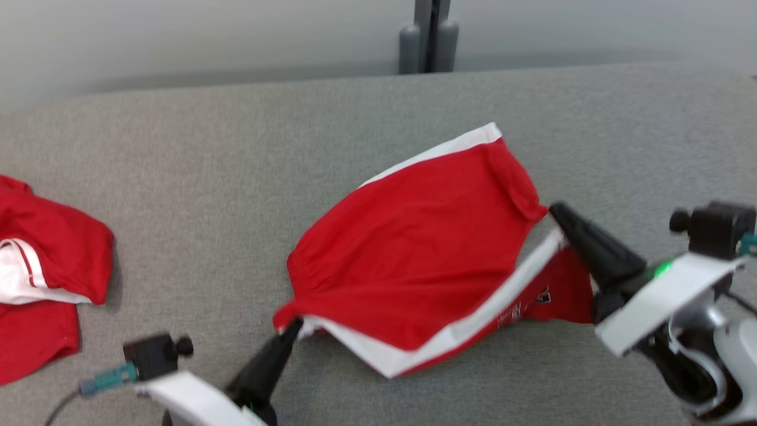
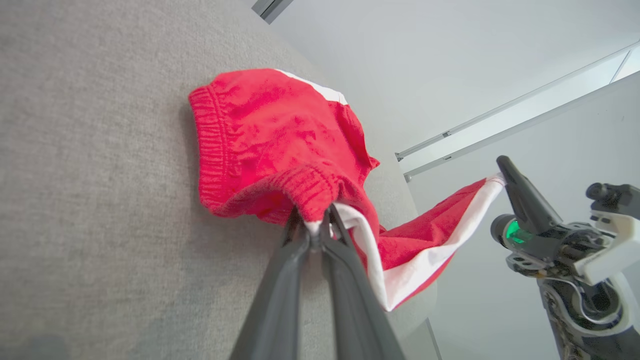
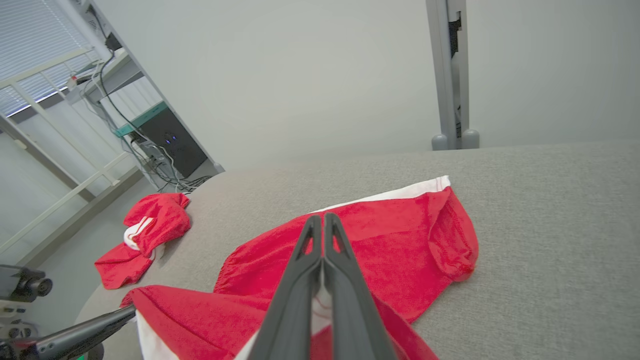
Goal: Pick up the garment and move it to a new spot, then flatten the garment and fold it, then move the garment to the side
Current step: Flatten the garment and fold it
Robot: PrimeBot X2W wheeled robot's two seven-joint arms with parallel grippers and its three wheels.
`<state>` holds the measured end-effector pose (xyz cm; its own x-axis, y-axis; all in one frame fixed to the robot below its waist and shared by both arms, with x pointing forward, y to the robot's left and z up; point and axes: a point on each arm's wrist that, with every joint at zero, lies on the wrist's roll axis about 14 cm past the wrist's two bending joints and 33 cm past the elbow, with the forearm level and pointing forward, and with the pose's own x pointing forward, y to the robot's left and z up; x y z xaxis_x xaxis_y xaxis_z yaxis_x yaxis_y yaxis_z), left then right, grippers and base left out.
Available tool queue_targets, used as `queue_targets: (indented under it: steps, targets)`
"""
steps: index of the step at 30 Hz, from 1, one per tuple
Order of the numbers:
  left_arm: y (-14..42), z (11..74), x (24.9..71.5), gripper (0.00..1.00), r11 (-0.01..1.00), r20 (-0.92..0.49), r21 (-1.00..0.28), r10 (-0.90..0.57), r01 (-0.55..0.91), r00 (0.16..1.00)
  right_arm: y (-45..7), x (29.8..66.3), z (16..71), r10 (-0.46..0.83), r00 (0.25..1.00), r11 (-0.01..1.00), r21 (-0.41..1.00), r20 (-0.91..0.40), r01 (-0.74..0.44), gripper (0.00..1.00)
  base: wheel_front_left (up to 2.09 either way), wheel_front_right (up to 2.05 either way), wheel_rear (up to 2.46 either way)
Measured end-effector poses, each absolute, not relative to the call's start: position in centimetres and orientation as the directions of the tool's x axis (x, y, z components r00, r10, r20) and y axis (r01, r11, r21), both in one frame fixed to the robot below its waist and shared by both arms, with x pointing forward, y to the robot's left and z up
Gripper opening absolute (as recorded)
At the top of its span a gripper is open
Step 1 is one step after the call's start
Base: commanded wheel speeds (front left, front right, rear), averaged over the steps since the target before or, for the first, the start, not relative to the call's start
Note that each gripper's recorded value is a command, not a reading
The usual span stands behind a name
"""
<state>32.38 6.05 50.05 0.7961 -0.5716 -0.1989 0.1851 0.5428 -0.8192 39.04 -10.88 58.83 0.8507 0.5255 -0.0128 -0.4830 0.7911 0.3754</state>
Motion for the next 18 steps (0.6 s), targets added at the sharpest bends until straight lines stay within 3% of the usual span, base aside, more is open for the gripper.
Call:
queue_targets:
  steps: [5,9,18]
  targets:
    - [7.2,51.8,37.9,0.0,0.527,-0.152,-0.824,-0.557,0.206,0.817,-10.3,45.4,58.1,0.506,0.862,0.812,0.347,-0.018,-0.47,0.0,0.0,0.0,0.0]
    - [7.6,51.7,40.7,0.0,0.487,-0.156,-0.856,-0.564,0.175,0.811,-9.5,49.7,55.1,0.508,0.855,0.829,0.329,-0.105,-0.452,0.0,0.0,0.0,0.0]
    - [9.4,47.8,43.8,0.0,0.558,-0.276,-0.824,-0.55,0.101,0.788,-10.2,56.8,49.7,0.442,0.871,0.881,0.29,-0.216,-0.375,0.0,0.0,0.0,0.0]
